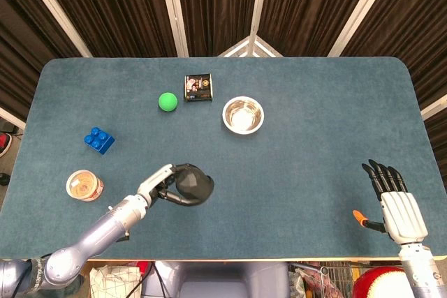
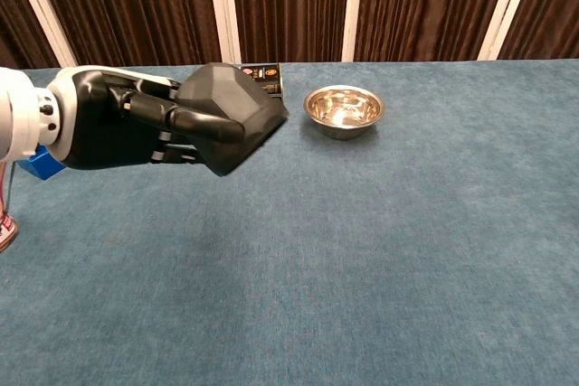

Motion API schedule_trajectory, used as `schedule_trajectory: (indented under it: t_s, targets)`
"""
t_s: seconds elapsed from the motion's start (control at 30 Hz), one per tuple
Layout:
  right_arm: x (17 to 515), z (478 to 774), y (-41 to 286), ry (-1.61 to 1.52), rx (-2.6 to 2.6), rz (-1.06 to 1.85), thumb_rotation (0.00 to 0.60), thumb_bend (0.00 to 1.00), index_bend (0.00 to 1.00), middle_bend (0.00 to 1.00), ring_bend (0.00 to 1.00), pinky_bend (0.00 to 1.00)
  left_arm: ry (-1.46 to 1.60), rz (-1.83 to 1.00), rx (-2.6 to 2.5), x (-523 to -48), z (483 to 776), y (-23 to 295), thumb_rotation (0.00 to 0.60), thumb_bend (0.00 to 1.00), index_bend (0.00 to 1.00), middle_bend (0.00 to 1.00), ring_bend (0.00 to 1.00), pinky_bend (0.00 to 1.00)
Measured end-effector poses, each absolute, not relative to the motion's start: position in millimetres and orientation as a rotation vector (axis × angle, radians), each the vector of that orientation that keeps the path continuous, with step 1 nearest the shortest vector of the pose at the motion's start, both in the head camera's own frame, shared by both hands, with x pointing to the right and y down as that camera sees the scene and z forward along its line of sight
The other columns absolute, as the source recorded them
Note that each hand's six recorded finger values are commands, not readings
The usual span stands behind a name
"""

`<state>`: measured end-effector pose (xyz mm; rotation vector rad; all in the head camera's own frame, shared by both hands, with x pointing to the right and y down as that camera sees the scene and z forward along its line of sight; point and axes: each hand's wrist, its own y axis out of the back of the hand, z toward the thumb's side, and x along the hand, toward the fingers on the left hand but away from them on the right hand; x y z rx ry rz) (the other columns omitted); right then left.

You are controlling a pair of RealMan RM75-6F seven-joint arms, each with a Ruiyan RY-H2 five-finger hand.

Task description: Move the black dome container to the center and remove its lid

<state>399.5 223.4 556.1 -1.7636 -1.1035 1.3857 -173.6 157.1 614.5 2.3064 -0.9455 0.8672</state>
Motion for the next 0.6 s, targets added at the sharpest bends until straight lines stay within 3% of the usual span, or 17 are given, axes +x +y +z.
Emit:
schedule_trajectory:
  t_s: [0.13,0.37,0.6]
  targets:
    - [399.9,556.5,223.3,-1.104,-1.764,1.388,0.6,0.23,0.0,0.0,0.0,0.0,-0.988,0.95,2.412,-177.5,616.5,152.0,0.6,0.33,0.57,0.45,0.0,0.0]
    - [399.5,556.5,223.2,-1.101,-1.765,1.387,0.6,0.23,0.0,0.0,0.0,0.0,-1.364,1.293,2.67,-203.5,617.7,121.3,0.6,0.33,0.57,0.45,0.0,0.0]
    - [399.2,557.5,223.1,-1.101,-1.766,1.39,0.6,0.23,0.0,0.0,0.0,0.0,-1.476,1.497,2.835,-195.2,626.7,127.3,0.6,0.33,0.57,0.45,0.0,0.0]
